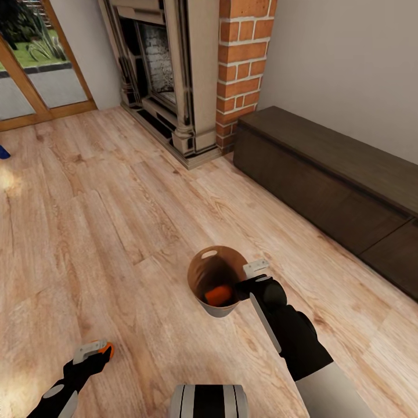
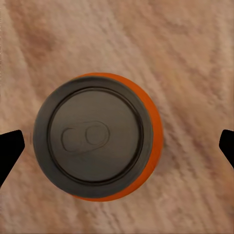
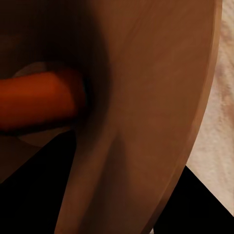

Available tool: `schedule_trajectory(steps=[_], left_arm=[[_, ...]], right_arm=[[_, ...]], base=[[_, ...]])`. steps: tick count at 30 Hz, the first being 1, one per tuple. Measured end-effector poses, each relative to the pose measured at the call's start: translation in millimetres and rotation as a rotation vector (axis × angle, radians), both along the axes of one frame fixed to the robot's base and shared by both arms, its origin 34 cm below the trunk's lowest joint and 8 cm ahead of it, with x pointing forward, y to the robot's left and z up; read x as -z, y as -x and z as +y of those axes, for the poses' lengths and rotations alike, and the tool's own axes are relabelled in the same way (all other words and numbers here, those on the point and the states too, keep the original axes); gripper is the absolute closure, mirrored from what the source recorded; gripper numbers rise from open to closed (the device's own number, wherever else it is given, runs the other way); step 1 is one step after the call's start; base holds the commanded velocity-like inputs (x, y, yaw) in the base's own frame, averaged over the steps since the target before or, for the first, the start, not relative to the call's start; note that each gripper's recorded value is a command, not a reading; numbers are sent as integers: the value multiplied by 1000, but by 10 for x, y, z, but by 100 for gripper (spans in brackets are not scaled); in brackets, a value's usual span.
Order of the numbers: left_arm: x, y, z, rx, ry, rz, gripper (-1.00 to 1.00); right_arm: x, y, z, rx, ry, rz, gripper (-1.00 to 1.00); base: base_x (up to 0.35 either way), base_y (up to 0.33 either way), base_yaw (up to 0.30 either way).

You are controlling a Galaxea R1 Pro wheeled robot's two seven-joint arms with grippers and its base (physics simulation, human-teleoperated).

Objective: Put the three can of soda from the living room inside the tash can in the kitchen.

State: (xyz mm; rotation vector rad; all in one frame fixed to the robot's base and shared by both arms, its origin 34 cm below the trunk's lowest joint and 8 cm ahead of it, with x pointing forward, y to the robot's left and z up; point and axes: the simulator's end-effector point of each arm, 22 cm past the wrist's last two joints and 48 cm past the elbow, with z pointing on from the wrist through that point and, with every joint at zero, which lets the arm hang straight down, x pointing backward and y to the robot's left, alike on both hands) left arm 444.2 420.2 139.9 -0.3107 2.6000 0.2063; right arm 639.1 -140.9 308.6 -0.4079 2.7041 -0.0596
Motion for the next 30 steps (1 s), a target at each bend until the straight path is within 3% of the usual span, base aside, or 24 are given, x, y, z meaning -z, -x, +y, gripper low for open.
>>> schedule_trajectory(steps=[30], left_arm=[[0,-1,0,1,0,0,-100]], right_arm=[[-1,-2,-5,0,3,-1,100]], base=[[22,8,0]])
